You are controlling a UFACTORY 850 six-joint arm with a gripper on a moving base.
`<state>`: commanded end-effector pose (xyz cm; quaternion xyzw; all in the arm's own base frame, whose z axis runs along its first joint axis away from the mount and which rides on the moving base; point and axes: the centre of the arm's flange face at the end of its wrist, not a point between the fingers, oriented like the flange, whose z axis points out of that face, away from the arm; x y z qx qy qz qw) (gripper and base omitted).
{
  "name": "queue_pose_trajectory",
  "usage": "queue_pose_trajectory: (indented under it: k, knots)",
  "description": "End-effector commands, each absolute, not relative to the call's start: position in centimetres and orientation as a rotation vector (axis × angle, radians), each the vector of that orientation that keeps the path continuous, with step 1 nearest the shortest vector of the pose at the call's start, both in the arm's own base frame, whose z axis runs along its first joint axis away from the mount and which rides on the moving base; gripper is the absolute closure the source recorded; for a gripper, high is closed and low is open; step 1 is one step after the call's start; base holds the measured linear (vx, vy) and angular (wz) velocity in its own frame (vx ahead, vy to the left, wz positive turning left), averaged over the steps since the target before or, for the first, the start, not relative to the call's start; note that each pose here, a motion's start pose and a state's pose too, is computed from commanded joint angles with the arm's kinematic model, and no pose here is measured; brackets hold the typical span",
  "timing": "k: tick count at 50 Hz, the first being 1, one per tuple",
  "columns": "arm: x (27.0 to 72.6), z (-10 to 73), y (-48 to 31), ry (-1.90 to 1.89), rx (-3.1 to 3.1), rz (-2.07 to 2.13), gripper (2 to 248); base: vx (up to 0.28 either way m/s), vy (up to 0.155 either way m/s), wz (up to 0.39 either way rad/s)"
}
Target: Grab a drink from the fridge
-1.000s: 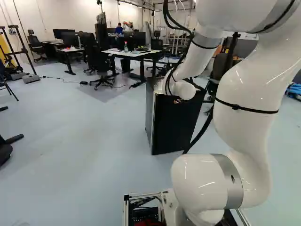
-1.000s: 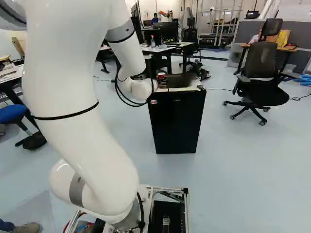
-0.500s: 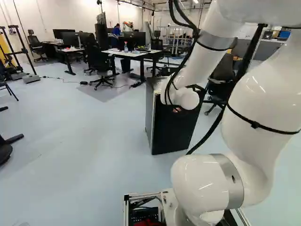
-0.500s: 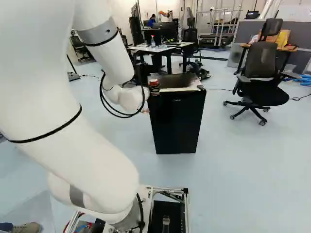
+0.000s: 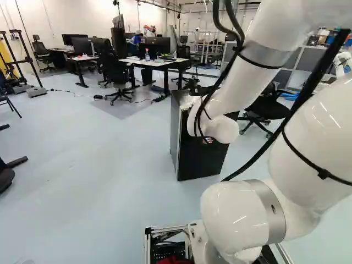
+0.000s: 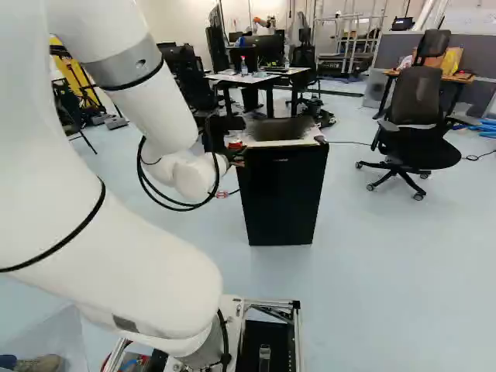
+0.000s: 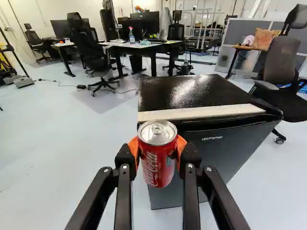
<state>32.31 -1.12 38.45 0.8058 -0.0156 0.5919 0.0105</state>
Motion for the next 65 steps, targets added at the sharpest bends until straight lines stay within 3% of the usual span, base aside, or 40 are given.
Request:
queue_pose_trajectory:
  k: [30, 65]
  knots:
    - [27.9, 36.9, -0.2, -0.008, 2.551, 1.828, 153, 0.000, 0.000, 0.000]
    - [27.0, 36.6, 0.0, 0.000, 2.558, 1.824, 153, 0.000, 0.000, 0.000]
